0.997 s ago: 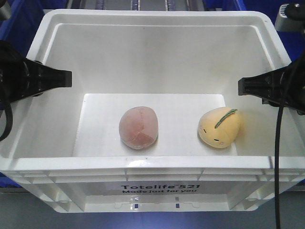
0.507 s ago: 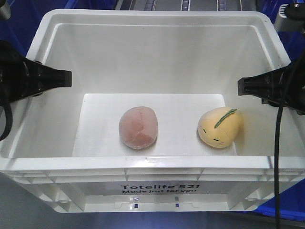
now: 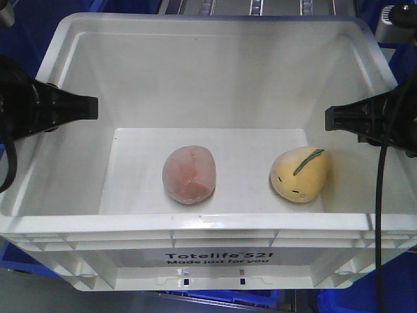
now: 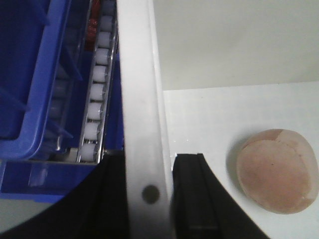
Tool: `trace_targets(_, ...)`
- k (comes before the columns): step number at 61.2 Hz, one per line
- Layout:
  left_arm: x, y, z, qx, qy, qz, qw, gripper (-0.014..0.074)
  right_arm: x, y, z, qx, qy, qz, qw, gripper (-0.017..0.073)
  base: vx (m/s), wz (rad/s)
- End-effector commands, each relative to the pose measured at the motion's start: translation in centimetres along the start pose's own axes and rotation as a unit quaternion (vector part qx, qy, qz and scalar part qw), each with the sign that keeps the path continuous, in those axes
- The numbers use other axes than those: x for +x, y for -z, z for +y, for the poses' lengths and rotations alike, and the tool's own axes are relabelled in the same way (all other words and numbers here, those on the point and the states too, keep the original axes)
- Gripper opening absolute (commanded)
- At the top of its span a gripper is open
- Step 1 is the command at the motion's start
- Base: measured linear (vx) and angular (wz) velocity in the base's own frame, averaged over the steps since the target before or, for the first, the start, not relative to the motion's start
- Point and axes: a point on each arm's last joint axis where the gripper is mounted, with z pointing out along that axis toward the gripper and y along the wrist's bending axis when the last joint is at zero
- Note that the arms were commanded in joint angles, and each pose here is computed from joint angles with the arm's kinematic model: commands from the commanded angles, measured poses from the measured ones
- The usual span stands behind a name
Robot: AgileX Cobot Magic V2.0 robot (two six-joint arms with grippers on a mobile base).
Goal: Place moving items into box and shelve
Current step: 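Hold the lifted tote with both grippers while the base drives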
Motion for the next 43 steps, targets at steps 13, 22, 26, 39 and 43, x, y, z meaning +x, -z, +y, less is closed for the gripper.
trace_targets(13, -1.98, 2.19, -0.06, 0.039, -0.007, -0.092, 0.995, 0.0151, -1.47, 1.6, -0.9, 0.002, -0.005, -0.076, 0.997, 0.0152, 0.18, -0.2)
trace_targets(22, -1.98, 2.19, -0.06, 0.039, -0.007, -0.092, 0.995, 0.0151, -1.47, 1.6, -0.9, 0.002, -0.005, -0.076, 0.997, 0.0152, 0.15, -0.26)
trace_targets(26, -1.98, 2.19, -0.06, 0.039, -0.007, -0.092, 0.995, 0.0151, -1.47, 1.6, -0.9, 0.002, -0.005, -0.076, 0.997, 0.0152, 0.13, -0.26)
trace_targets(39, -1.98, 2.19, -0.06, 0.039, -0.007, -0.092, 0.995, 0.0151, -1.47, 1.6, -0.9, 0.002, -0.005, -0.076, 0.997, 0.0152, 0.09, -0.17)
trace_targets(43, -1.98, 2.19, -0.06, 0.039, -0.007, -0.092, 0.995, 0.0151, -1.47, 1.6, -0.9, 0.002, -0.005, -0.076, 0.997, 0.0152, 0.05, -0.06)
